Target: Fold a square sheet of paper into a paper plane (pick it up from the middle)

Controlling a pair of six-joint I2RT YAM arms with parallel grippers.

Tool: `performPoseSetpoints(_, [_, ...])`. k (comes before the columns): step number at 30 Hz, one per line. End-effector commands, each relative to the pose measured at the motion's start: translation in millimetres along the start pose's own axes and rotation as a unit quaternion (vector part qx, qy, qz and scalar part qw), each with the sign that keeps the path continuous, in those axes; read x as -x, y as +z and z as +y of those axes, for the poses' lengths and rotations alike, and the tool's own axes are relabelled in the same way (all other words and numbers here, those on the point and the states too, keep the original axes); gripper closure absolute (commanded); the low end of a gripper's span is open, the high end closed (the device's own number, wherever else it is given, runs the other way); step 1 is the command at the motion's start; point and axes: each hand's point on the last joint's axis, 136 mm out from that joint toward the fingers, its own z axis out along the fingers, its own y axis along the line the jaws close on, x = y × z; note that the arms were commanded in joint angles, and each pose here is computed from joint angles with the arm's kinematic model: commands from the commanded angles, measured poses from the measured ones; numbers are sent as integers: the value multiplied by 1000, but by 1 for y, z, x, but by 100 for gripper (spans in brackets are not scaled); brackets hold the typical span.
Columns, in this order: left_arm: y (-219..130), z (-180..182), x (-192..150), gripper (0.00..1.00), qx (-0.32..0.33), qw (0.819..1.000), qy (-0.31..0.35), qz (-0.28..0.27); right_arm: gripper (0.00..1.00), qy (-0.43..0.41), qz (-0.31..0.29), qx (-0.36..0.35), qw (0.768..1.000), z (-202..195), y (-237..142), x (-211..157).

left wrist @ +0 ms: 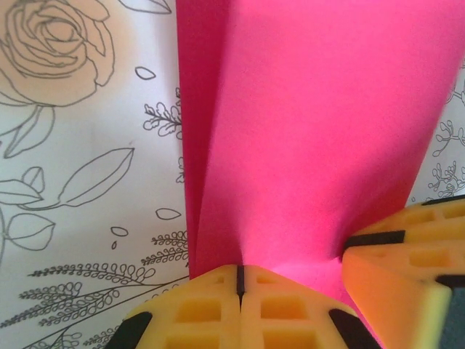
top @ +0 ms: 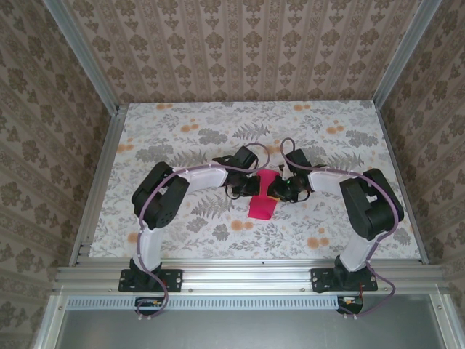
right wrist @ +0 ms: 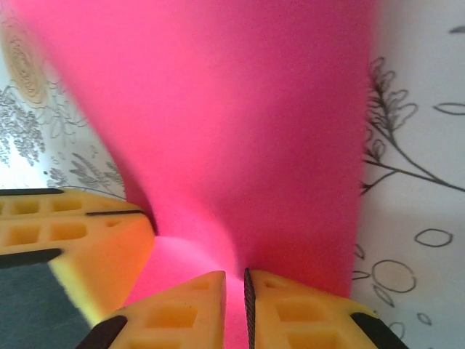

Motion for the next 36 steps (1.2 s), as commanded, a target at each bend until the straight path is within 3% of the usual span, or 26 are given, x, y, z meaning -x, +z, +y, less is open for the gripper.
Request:
performPoseSetpoints(1, [16,23,-22,100,44,998,-3,40,82,10,24,-17,1000,-20,12,-13])
performPoseSetpoints(8, [16,23,-24,100,44,998,-1,44,80,-3,22,-32,999,-23,2,-15])
performPoseSetpoints(16, [18,21,-26,100,44,998,2,46,79,-19,14,68,997,28,-28,-14])
performPoseSetpoints(20, [18,19,-25,100,43,998,2,45,79,-6,25,78,997,22,-19,-24])
performPoseSetpoints(29, [17,22,-28,100,48,998,5,48,79,14,55,10,998,-23,3,-45])
performPoseSetpoints(36, [17,22,-29,100,48,998,6,48,78,-7,38,62,997,8,-22,-43])
